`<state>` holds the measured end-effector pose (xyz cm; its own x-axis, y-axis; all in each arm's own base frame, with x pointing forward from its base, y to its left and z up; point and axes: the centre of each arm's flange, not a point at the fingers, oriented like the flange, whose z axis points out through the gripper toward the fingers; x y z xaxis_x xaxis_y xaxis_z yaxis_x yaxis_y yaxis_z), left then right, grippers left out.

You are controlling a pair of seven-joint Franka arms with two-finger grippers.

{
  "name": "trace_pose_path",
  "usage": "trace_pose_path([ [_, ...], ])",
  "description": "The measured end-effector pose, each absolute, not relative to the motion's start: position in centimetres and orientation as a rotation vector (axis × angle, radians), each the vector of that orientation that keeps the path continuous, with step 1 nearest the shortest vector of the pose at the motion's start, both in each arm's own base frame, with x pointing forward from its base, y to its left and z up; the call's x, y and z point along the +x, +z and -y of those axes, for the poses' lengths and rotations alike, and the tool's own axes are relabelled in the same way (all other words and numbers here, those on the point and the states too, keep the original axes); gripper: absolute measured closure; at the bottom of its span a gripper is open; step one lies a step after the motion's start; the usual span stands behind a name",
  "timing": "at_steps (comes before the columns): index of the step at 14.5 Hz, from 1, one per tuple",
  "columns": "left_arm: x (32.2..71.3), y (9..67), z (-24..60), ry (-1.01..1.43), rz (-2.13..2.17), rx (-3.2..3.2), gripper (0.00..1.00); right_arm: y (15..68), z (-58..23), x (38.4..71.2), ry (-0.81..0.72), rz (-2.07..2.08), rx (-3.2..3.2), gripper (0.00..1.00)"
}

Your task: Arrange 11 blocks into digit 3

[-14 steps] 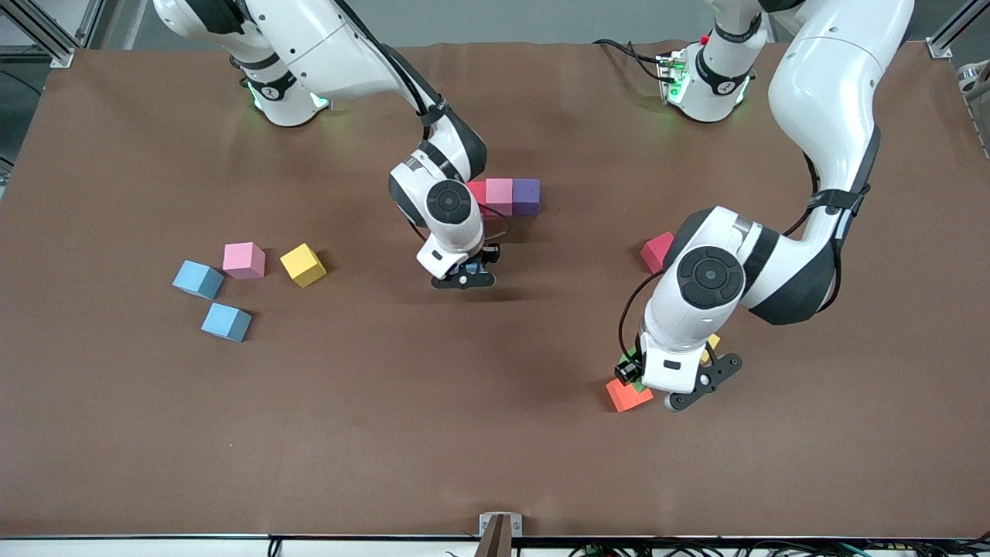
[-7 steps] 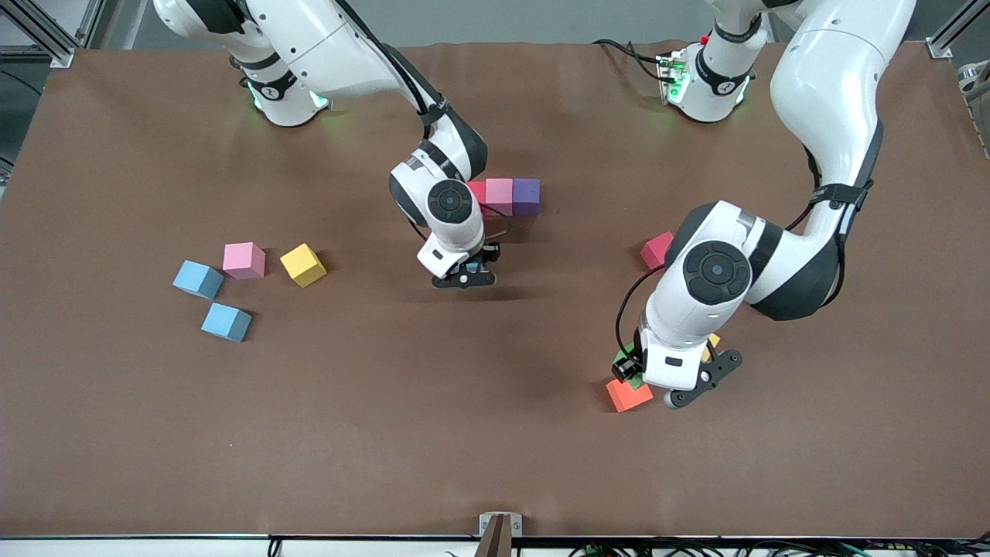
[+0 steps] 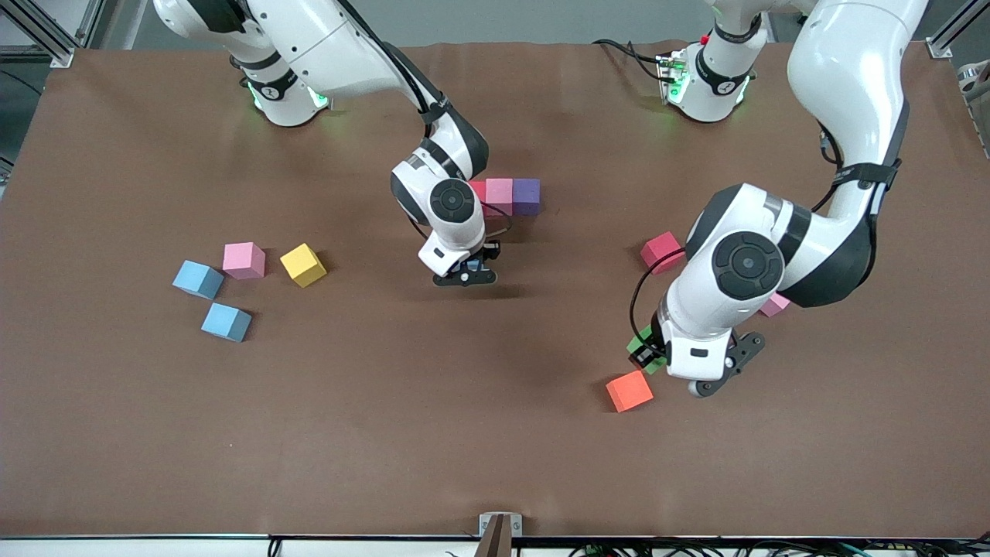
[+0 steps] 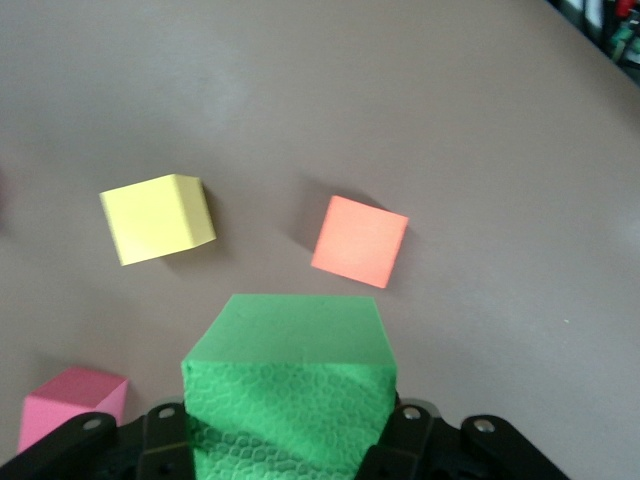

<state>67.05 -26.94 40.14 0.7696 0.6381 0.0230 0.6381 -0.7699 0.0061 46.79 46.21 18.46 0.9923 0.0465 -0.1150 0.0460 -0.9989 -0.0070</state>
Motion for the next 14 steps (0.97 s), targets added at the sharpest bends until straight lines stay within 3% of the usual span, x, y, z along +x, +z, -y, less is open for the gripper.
trace_pose_path([
  [11, 65.5, 39.3, 26.8, 0.060, 1.511, -2.741, 0.41, 18.4, -46.5, 46.3, 0.196, 0.085, -3.139, 0.43],
  [14, 65.5, 39.2, 26.9, 0.090, 1.634, -2.679, 0.42, 18.3, -46.5, 46.0, 0.217, 0.088, -3.148, 0.34],
])
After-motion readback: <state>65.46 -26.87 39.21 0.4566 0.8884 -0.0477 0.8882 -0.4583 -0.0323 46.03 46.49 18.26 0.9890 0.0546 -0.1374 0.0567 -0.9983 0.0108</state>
